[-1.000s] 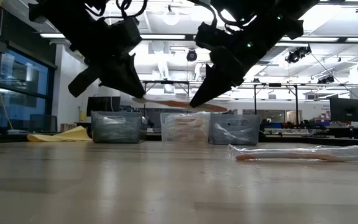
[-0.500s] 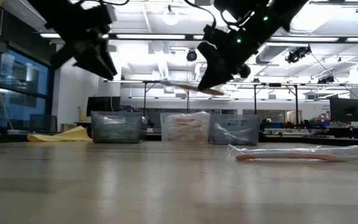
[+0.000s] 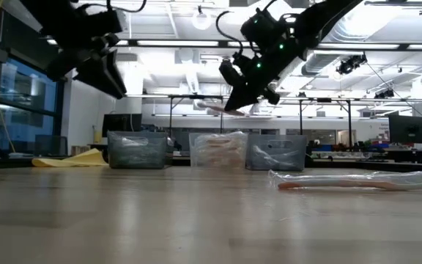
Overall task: Pick & Place Toothbrushes
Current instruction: Put the orange toothbrush into the transparent bin
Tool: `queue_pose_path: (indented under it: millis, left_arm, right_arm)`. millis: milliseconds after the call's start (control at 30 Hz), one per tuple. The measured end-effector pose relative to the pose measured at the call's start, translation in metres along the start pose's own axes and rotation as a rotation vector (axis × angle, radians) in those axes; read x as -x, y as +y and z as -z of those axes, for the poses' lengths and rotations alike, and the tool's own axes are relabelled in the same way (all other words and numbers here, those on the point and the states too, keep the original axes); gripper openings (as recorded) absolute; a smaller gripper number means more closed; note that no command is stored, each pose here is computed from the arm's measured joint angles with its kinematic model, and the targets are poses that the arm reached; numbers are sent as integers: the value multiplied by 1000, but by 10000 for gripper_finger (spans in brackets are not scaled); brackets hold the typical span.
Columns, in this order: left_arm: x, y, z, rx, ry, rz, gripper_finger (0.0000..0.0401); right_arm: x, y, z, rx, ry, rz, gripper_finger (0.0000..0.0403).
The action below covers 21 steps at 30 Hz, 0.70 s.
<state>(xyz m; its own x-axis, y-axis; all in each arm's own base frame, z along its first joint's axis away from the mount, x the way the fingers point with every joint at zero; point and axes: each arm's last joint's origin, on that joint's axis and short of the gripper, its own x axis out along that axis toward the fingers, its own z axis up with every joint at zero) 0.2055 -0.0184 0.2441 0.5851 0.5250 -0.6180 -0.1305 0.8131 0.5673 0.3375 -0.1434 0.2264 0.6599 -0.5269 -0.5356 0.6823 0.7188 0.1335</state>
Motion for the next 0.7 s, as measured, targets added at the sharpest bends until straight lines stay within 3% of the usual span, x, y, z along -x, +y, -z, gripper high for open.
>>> queue_pose_path:
  millis: [433,700]
  left_arm:
    - [-3,-3,6,-1,15,1,101]
    - [-3,-4,6,21,20,2,101]
  right_arm:
    - [-62,-6,30,-80,152,44,11]
    - [-68,-12,32,-132,143,107,11]
